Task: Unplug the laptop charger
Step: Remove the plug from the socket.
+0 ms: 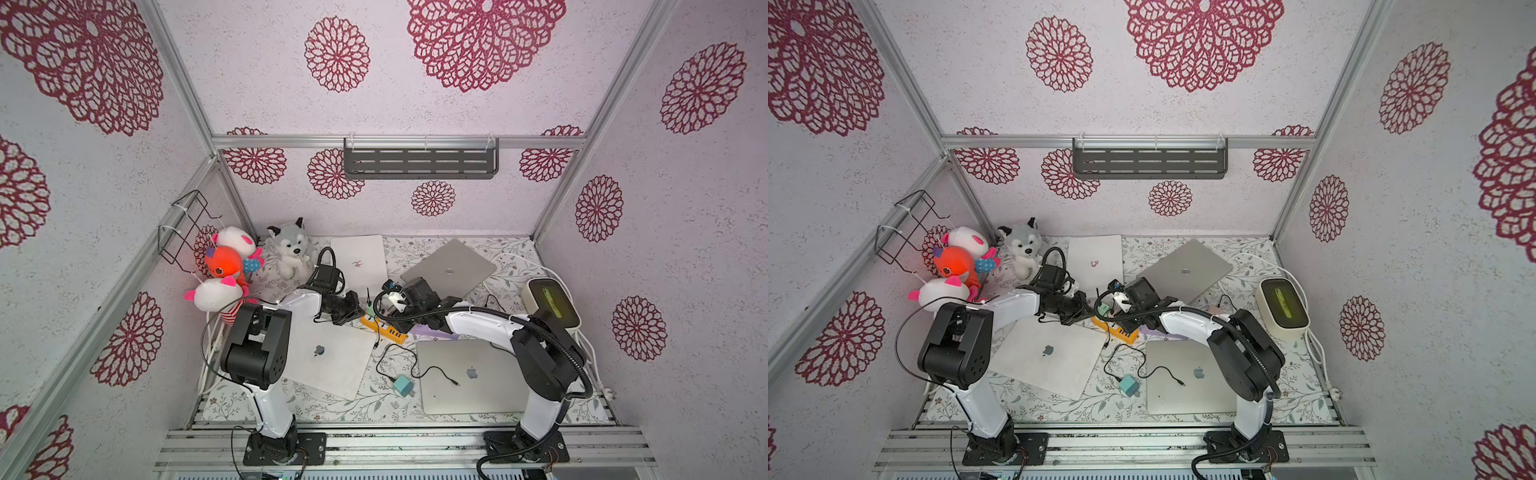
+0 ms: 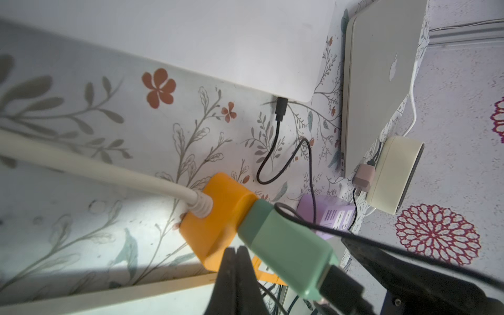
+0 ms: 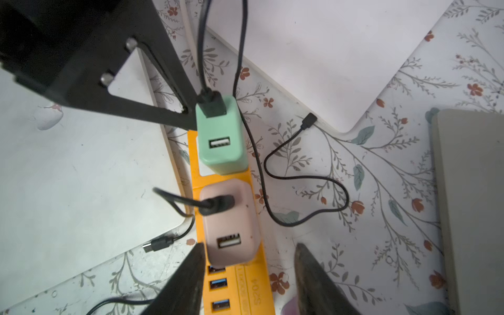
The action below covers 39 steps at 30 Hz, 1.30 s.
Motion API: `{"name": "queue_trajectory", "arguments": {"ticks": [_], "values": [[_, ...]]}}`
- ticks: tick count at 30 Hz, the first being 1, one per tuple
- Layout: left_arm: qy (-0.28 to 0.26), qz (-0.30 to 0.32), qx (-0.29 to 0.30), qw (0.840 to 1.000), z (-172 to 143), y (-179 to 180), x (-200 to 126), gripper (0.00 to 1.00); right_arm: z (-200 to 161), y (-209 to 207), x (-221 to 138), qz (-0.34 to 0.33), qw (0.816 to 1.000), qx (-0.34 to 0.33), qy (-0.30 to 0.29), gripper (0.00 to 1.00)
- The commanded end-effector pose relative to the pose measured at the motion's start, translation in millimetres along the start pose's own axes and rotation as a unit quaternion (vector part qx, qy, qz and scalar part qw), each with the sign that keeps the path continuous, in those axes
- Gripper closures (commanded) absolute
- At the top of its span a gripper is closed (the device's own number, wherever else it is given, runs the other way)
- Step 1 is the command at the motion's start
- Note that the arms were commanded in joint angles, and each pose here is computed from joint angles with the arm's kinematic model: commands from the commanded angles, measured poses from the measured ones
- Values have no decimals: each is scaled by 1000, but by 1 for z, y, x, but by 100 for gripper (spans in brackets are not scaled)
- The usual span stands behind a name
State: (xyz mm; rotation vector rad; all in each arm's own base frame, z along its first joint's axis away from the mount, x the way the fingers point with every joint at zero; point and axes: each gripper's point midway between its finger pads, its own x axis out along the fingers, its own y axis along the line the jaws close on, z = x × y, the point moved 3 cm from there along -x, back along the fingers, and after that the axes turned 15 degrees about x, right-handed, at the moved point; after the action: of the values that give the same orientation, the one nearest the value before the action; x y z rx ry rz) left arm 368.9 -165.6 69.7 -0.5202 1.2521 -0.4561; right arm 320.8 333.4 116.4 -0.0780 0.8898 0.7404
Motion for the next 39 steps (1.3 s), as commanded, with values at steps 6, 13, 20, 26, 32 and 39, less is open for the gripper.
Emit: {"name": "queue_trajectory", "arguments": {"ticks": [6, 13, 20, 26, 32, 39], "values": [[3, 2, -6, 1000, -5, 8, 8, 100, 20, 9, 3, 23, 999, -8, -21, 51], [8, 5, -12, 1000, -9, 13, 12, 100, 18, 11, 9, 26, 1000, -14, -12, 57], [10, 8, -14, 1000, -12, 15, 13, 100, 17, 12, 12, 25, 999, -20, -8, 66], [10, 7, -13, 1000, -13, 14, 13, 100, 14, 16, 17, 23, 999, -31, 4, 74], [11, 8, -13, 1000, -13, 14, 13, 100, 12, 15, 18, 1, 999, -48, 10, 77], [16, 17, -19, 1000, -17, 19, 16, 100, 10, 14, 16, -15, 998, -63, 13, 79]]}}
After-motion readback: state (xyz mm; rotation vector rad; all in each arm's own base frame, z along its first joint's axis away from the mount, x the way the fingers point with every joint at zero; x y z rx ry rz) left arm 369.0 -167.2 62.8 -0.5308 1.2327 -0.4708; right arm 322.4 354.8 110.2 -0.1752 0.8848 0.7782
